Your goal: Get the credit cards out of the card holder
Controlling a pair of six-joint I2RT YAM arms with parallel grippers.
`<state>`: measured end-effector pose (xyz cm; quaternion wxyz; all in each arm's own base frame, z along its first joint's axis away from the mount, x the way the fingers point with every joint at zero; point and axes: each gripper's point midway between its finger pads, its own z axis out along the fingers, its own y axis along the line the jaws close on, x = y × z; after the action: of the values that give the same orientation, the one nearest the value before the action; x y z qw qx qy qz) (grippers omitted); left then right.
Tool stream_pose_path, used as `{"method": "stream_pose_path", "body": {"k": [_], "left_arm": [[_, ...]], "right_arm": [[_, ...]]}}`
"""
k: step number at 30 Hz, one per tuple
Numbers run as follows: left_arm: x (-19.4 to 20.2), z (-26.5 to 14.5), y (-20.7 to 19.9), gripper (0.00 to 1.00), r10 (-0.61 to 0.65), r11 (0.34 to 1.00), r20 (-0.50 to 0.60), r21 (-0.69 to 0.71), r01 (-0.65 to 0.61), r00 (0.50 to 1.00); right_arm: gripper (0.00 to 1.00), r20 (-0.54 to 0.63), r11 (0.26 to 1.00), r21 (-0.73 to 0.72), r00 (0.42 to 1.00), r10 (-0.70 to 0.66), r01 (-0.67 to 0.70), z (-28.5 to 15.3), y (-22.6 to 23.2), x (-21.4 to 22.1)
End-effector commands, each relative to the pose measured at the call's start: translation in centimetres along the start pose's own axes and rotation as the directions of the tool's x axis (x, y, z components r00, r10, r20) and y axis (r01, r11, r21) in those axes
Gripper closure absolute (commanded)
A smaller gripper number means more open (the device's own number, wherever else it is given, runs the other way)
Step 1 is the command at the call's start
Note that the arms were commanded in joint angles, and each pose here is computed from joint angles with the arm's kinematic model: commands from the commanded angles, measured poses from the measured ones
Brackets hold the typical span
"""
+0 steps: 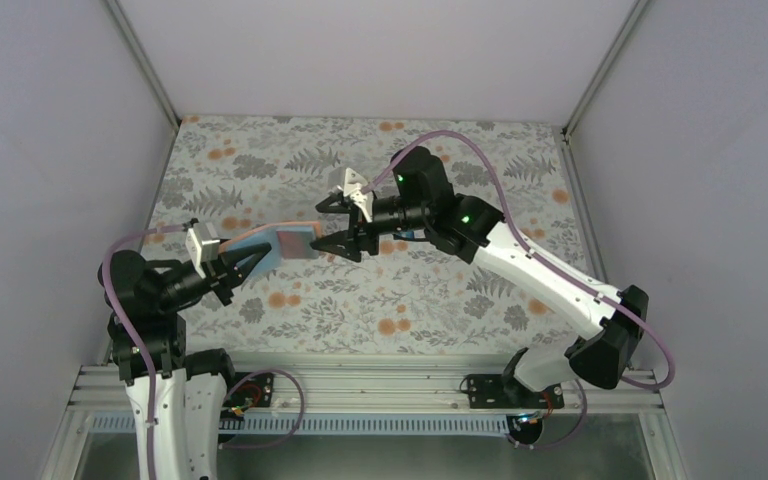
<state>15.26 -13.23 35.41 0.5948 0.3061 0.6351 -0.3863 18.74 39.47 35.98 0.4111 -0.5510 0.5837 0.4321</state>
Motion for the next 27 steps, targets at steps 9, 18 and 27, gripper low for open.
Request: {"method": "stream_pose_path", "body": {"k": [9, 18, 27], "left_arm": [[-0.2, 0.0, -0.2, 0.98, 0.037, 0.999, 0.009, 0.009, -0.038, 0.999], [-0.1, 0.0, -0.1, 0.97, 0.034, 0.999, 0.012, 0.004, -0.034, 0.999], [-0.1, 0.0, -0.1, 0.98, 0.026, 1.0, 0.01, 0.005, -0.026, 1.0]], "right_arm": [[0.15, -0.002, 1.0, -0.005, 1.0, -0.02, 0.02, -1.2, -0.3, 0.2], [0.21, 0.009, 0.995, -0.083, 0.998, 0.064, -0.063, 0.8, -0.6, 0.5], [0.18, 0.029, 0.996, -0.078, 0.999, 0.046, -0.043, 1.5, -0.5, -0.1]]}}
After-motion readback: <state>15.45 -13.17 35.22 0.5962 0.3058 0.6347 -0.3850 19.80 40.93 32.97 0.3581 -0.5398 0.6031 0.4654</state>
